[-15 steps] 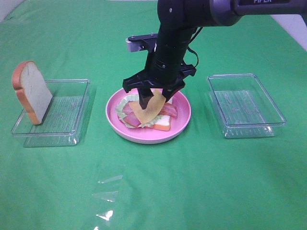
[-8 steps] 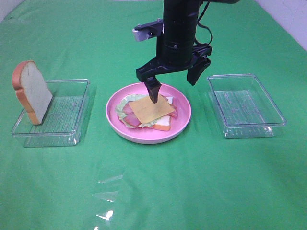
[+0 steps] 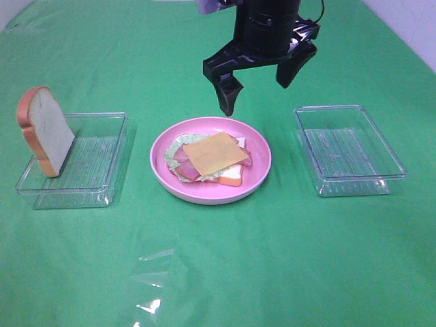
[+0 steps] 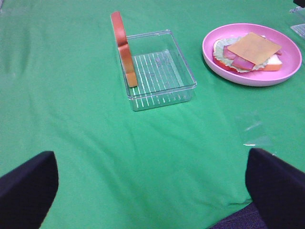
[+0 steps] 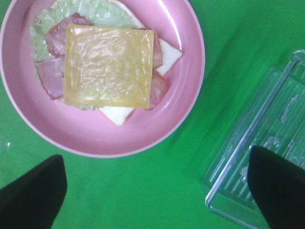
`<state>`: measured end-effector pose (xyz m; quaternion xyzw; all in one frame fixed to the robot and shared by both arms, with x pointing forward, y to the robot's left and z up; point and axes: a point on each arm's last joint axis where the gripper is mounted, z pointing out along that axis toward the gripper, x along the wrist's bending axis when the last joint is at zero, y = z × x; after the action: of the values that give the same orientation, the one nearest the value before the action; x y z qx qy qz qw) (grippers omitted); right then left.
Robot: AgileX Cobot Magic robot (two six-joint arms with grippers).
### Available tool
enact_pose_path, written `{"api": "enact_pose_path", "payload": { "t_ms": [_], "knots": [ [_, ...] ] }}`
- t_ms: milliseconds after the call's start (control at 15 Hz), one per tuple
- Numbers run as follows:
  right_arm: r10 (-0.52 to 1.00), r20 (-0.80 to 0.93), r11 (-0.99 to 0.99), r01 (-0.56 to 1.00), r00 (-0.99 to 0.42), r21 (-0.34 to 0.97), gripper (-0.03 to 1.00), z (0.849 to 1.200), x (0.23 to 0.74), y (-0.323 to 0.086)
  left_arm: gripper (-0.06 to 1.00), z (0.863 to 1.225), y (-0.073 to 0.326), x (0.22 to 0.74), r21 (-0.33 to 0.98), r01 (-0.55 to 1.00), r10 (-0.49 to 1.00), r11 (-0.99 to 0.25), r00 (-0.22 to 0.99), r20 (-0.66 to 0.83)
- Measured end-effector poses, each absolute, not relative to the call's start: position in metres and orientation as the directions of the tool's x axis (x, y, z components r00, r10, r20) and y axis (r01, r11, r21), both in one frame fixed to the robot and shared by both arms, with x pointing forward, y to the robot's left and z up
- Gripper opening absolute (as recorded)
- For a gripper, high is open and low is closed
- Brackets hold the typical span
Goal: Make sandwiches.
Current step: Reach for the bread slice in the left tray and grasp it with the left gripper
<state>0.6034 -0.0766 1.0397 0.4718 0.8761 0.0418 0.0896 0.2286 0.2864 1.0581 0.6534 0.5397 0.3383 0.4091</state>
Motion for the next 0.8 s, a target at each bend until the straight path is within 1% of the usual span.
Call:
{"api": "enact_pose_path", "payload": {
  "t_ms": [200, 267, 667, 800],
  "knots": [
    [0.833, -0.115, 0.552, 0.822, -0.540, 0.140, 0.98, 1.053, 0.577, -0.093, 0.99, 1.058, 0.286, 0.229, 0.900, 0.428, 0.982, -0.083, 0.189, 0.001],
    [0.832, -0.115, 0.553, 0.824, -0.542, 0.121, 0.98, 1.060, 0.553, -0.109, 0.99, 1.058, 0.286, 0.229, 0.900, 0.428, 0.982, -0.083, 0.189, 0.001],
    [0.831, -0.110, 0.554, 0.829, -0.545, 0.077, 0.98, 1.068, 0.494, -0.146, 0.99, 1.058, 0.286, 0.229, 0.900, 0.428, 0.982, -0.083, 0.189, 0.001],
    [0.831, -0.106, 0.553, 0.831, -0.546, 0.057, 0.98, 1.064, 0.477, -0.157, 0.99, 1.058, 0.286, 0.229, 0.900, 0.428, 0.982, -0.083, 0.189, 0.001]
  ]
}}
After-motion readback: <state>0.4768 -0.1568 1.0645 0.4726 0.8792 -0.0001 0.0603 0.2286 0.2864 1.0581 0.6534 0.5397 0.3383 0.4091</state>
